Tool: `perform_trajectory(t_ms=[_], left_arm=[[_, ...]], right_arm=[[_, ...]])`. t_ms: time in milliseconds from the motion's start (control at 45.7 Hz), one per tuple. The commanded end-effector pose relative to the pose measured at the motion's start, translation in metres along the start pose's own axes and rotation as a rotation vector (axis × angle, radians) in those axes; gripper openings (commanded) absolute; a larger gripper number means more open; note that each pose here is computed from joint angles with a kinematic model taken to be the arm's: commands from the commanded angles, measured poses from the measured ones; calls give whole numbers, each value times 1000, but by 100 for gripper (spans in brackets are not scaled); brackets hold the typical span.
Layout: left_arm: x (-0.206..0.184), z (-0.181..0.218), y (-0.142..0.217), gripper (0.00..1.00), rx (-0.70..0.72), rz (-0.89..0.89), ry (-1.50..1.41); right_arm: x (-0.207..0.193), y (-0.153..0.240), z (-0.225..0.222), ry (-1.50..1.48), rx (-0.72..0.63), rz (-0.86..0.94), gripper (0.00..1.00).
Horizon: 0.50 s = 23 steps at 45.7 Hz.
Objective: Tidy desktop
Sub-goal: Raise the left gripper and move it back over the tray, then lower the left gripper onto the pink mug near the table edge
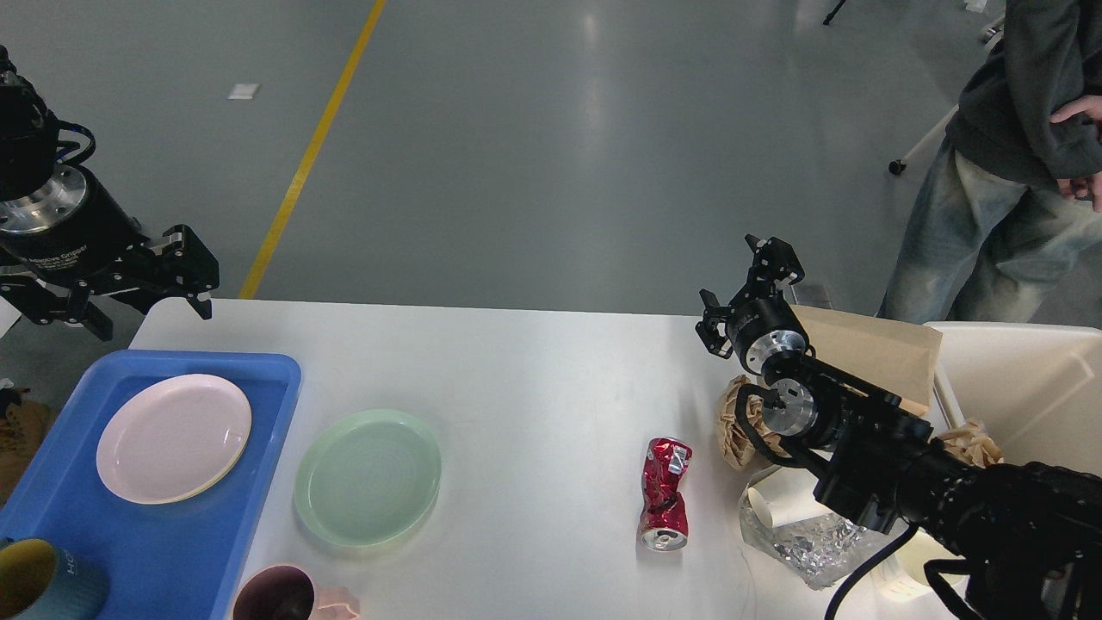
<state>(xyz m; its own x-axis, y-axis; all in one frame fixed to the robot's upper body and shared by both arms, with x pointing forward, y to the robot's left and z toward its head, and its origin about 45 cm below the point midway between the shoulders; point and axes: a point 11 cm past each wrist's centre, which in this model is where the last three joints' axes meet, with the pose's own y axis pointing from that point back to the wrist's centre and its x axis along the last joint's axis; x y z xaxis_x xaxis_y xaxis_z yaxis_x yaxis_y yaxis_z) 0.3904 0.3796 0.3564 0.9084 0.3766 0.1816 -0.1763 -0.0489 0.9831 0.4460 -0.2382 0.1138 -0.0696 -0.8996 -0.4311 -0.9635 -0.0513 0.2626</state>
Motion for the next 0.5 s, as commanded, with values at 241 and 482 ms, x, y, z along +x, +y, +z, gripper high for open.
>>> perform_trajectory(t_ms=[241, 482], left_arm=[[-37, 21, -38, 93, 30, -161, -61], [-72, 25, -78, 93, 66, -343, -90]], right_arm=[[0, 0, 0, 0, 0, 0, 100], [0, 0, 0, 0, 0, 0, 100]])
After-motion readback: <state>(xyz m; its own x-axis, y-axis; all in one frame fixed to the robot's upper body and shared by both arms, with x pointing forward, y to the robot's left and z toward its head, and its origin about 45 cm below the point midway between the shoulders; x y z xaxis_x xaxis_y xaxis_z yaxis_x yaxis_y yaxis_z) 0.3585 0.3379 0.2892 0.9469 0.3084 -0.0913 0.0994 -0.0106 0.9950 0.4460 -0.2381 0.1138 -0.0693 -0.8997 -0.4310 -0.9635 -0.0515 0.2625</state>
